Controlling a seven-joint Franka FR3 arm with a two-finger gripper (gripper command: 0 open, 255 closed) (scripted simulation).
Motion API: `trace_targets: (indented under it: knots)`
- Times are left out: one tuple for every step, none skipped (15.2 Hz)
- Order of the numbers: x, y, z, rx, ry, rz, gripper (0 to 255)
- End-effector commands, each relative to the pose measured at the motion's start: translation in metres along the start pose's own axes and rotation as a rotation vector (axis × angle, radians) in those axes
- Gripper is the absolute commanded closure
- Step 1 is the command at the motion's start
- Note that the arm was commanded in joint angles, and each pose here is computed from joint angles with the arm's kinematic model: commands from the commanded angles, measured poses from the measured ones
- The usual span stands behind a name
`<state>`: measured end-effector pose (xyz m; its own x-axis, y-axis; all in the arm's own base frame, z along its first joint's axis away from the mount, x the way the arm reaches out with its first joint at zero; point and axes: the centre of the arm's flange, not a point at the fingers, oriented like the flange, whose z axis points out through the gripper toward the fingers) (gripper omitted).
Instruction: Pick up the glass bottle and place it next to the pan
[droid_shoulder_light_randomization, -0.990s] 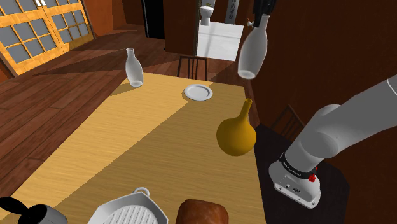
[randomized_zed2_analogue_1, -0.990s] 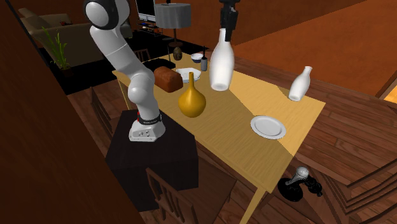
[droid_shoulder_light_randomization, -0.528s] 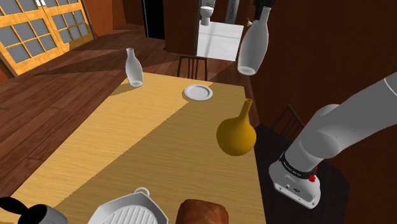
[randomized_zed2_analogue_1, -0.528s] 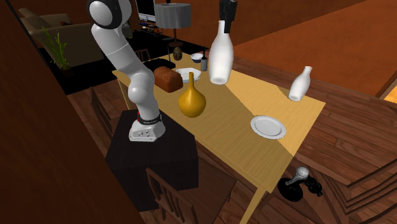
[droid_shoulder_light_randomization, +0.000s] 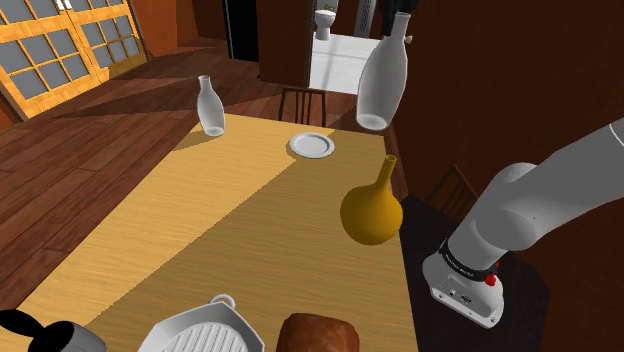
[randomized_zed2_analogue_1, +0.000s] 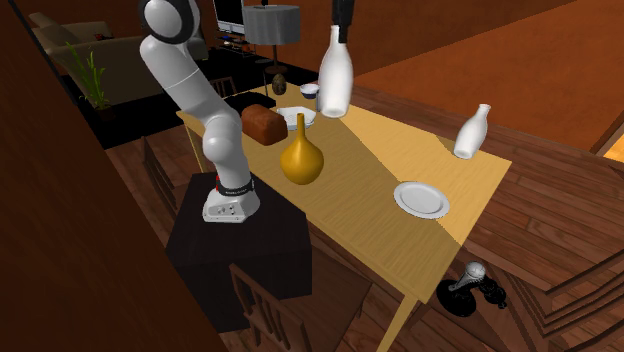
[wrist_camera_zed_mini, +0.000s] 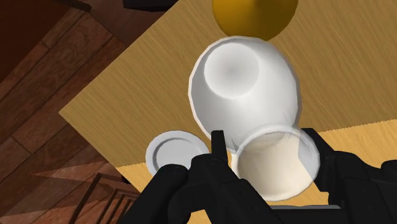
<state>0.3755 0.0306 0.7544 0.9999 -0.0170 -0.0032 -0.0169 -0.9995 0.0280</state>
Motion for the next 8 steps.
trace_targets:
  knots:
    - [-0.001, -0.028, -0.002, 0.000, 0.000, 0.001, 255]
    - [-0.003, -0.041, -0.003, 0.000, 0.000, 0.001, 255]
    - [-0.004, -0.054, -0.003, 0.000, 0.000, 0.001, 255]
    - [-0.006, -0.067, -0.004, 0.000, 0.000, 0.001, 255]
    - [-0.007, -0.080, -0.004, 0.000, 0.000, 0.001, 255]
    - [-0.009, -0.094, -0.005, 0.000, 0.000, 0.001, 255]
    - [-0.010, -0.107, -0.005, 0.000, 0.000, 0.001, 255]
    - [-0.012, -0.120, -0.005, 0.000, 0.000, 0.001, 255]
